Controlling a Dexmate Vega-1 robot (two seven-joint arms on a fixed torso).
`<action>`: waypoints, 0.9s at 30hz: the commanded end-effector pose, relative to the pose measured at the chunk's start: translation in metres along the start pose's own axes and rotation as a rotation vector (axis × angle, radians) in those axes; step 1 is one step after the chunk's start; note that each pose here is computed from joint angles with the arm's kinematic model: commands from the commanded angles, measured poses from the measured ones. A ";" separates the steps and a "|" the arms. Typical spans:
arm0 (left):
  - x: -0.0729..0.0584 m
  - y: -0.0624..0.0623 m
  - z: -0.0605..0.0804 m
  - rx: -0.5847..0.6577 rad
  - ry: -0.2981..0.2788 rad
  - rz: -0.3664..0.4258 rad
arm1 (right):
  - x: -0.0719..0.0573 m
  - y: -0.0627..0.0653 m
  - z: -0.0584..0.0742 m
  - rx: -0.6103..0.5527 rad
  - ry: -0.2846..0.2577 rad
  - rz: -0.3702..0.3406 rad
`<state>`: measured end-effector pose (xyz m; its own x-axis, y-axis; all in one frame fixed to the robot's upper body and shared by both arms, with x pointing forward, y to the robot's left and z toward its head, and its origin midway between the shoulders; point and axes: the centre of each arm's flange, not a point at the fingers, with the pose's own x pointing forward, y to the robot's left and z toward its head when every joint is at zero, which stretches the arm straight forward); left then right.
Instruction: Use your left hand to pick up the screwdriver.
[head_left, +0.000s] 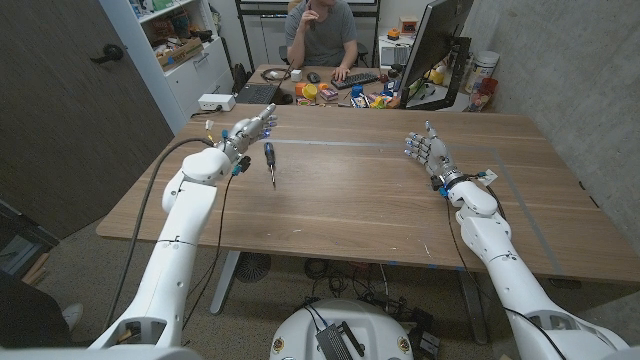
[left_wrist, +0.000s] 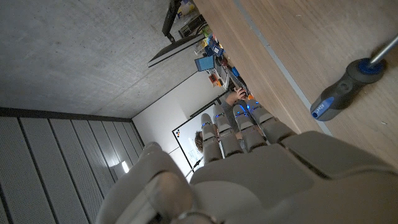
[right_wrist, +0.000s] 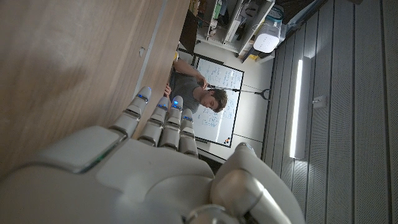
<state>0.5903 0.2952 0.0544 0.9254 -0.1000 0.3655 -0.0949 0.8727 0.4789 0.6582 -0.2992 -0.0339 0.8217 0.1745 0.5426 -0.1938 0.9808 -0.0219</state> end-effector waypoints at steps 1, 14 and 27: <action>-0.016 0.030 0.035 0.246 0.138 0.064 | 0.002 -0.002 0.001 -0.006 -0.004 0.001; -0.016 0.049 0.059 0.573 0.334 0.175 | 0.000 -0.007 0.001 0.005 -0.006 -0.014; -0.014 0.060 0.081 0.756 0.474 0.205 | -0.005 -0.014 -0.002 0.023 -0.007 -0.029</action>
<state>0.5508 0.3106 0.1237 0.9400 0.2522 0.2299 -0.3229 0.4393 0.8383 0.6587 -0.3082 -0.0330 0.8215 0.1566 0.5483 -0.1834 0.9830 -0.0060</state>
